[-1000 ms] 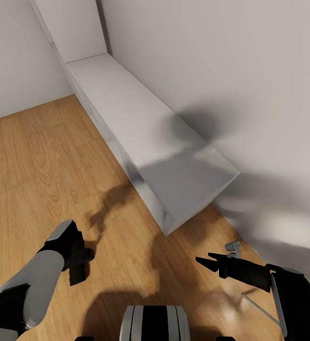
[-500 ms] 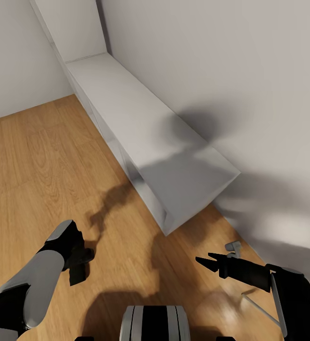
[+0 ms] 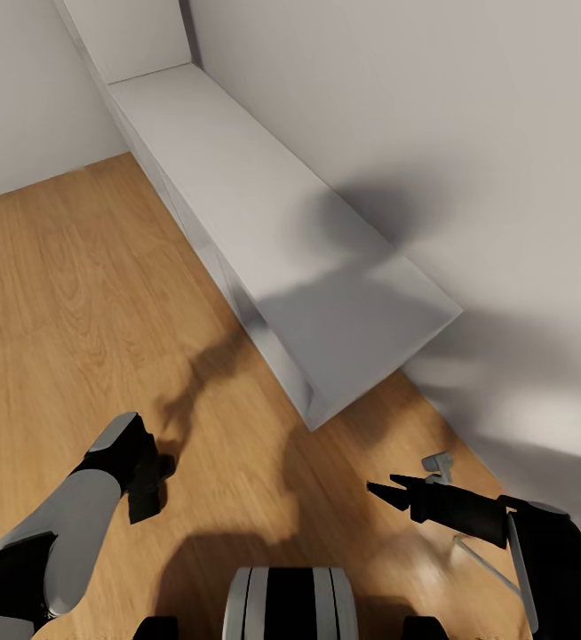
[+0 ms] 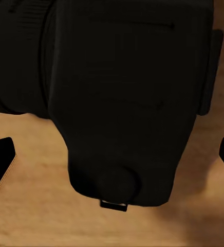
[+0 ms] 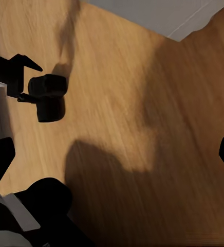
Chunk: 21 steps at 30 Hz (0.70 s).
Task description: Attach the digital camera to the camera tripod in the bedroom.
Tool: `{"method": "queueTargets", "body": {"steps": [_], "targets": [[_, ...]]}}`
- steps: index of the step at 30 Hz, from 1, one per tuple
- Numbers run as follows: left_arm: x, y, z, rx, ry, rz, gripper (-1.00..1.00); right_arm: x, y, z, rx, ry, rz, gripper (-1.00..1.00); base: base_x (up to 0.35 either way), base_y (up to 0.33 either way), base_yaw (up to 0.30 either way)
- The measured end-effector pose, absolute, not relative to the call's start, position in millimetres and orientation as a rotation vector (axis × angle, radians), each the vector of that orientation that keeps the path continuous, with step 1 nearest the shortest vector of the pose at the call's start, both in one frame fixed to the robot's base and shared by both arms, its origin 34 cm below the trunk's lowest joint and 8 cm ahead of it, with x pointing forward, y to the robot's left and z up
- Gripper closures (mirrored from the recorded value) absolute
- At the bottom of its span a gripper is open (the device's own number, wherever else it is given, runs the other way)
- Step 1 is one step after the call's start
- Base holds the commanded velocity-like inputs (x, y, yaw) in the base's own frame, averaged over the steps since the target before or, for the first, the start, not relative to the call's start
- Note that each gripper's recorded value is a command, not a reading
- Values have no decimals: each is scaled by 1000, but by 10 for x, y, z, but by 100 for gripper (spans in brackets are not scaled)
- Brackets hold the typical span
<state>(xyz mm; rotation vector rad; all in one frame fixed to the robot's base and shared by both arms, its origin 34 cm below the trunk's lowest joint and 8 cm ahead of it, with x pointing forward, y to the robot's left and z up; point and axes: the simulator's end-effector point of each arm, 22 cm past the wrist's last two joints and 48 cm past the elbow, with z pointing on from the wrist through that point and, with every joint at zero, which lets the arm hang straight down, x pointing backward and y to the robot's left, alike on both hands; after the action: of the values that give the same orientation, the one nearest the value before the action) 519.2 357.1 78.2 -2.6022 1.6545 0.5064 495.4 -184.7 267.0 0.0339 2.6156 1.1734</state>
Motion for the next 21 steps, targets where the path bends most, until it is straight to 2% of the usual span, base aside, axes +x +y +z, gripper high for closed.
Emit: {"method": "queueTargets", "body": {"steps": [21], "targets": [[5044,3549,643,-2622,1658,550,-100,4889,-1853,2546,51,2641,1180,-100,0,0,0]]}}
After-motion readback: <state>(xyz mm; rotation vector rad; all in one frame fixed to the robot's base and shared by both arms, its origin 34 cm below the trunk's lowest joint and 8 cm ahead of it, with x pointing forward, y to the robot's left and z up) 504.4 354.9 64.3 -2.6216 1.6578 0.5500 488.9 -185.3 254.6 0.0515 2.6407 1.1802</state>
